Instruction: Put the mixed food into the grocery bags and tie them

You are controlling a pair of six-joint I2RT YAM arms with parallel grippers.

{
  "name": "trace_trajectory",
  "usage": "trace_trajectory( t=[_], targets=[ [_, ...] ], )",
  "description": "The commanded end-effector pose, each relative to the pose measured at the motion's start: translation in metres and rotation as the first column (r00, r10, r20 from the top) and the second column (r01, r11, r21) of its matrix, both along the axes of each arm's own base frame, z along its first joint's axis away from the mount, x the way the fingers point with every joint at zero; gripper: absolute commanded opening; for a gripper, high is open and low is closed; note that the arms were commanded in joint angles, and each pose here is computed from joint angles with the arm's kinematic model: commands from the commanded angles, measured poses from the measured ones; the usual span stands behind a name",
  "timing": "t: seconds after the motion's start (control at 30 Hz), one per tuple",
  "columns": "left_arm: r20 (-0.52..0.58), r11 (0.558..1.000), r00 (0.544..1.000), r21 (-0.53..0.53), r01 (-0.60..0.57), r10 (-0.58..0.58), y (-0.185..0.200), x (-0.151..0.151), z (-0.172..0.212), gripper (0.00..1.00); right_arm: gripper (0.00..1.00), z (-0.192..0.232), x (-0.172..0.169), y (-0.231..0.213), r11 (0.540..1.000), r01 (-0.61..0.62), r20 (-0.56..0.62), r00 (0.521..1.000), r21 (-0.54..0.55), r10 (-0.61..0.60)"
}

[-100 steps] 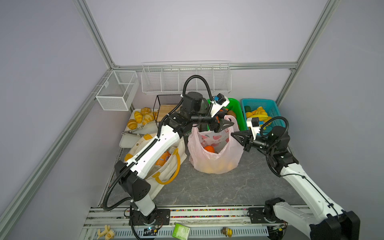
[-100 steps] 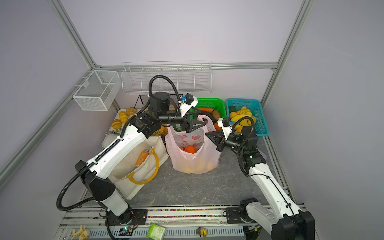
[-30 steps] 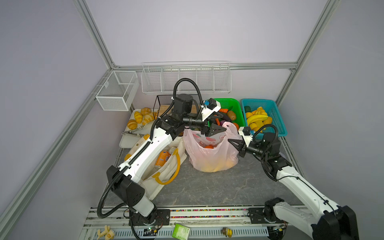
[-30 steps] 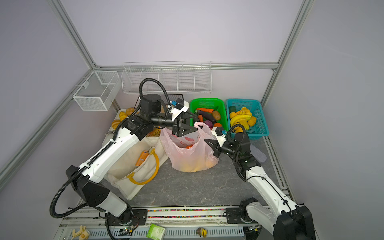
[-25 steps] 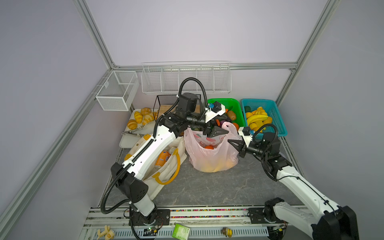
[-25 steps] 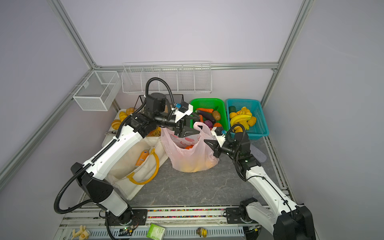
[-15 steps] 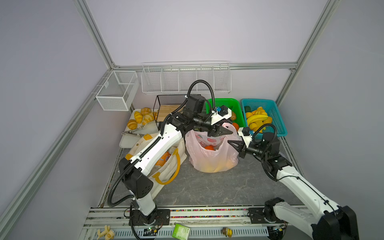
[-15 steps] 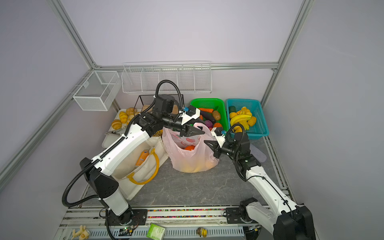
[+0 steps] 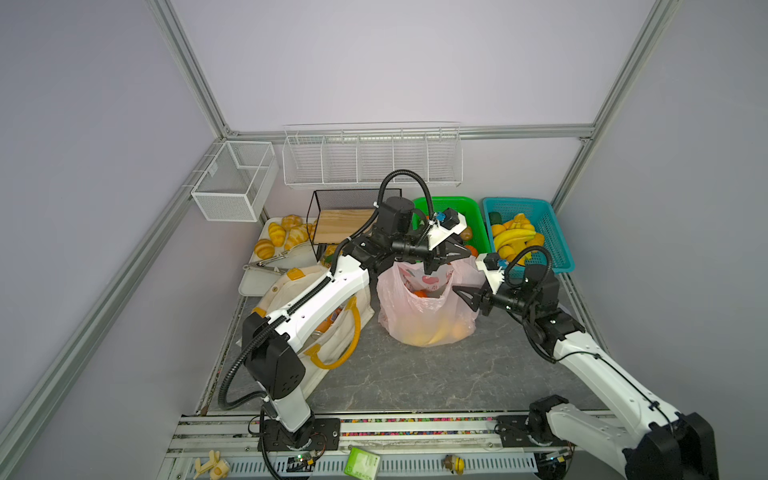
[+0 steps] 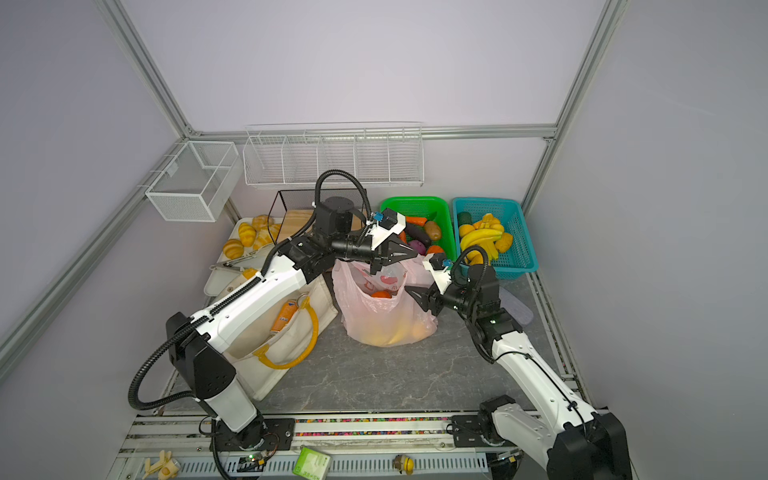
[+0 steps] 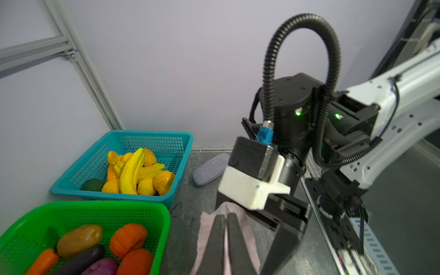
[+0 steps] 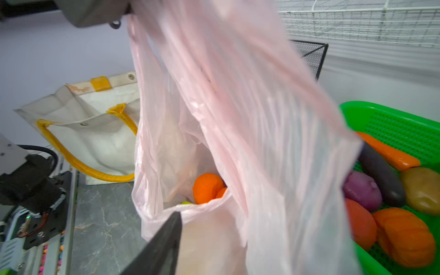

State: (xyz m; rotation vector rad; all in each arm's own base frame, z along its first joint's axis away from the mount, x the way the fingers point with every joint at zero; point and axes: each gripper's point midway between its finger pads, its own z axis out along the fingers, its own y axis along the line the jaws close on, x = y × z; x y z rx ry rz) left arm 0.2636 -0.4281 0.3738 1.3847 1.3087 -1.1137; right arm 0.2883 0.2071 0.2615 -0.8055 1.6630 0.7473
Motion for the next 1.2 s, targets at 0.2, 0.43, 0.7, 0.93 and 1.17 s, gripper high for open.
trace_trajectory(
  t=[0.2,0.43,0.7,0.93,1.17],
  targets=[
    [-0.243,0.968,0.953,-0.126,-0.215,0.18,0.008,0.003,0.038,0.0,0.93,0.044,0.03,-0.021,0.92,0.385,0.197,0.898,0.08,-0.393],
    [-0.382,0.954,0.904,-0.14,-0.264,0.194,0.01,-0.001,0.049,0.0,0.9,0.066,0.038,0.0,0.878,0.464,0.306,0.824,0.117,-0.477],
    [-0.423,0.948,0.88,-0.124,-0.292,0.215,0.01,-0.001,0.045,0.0,0.89,0.079,0.046,0.004,0.814,0.527,0.283,0.765,0.242,-0.579],
    [-0.434,0.943,0.871,-0.118,-0.31,0.232,0.012,0.001,0.046,0.0,0.95,0.025,0.068,-0.021,0.674,0.723,0.178,0.65,0.151,-0.738],
    [-0.432,0.937,0.86,-0.086,-0.337,0.27,0.014,0.007,0.04,0.0,0.71,-0.041,0.059,-0.027,0.703,0.71,0.136,0.7,-0.033,-0.701]
  ],
)
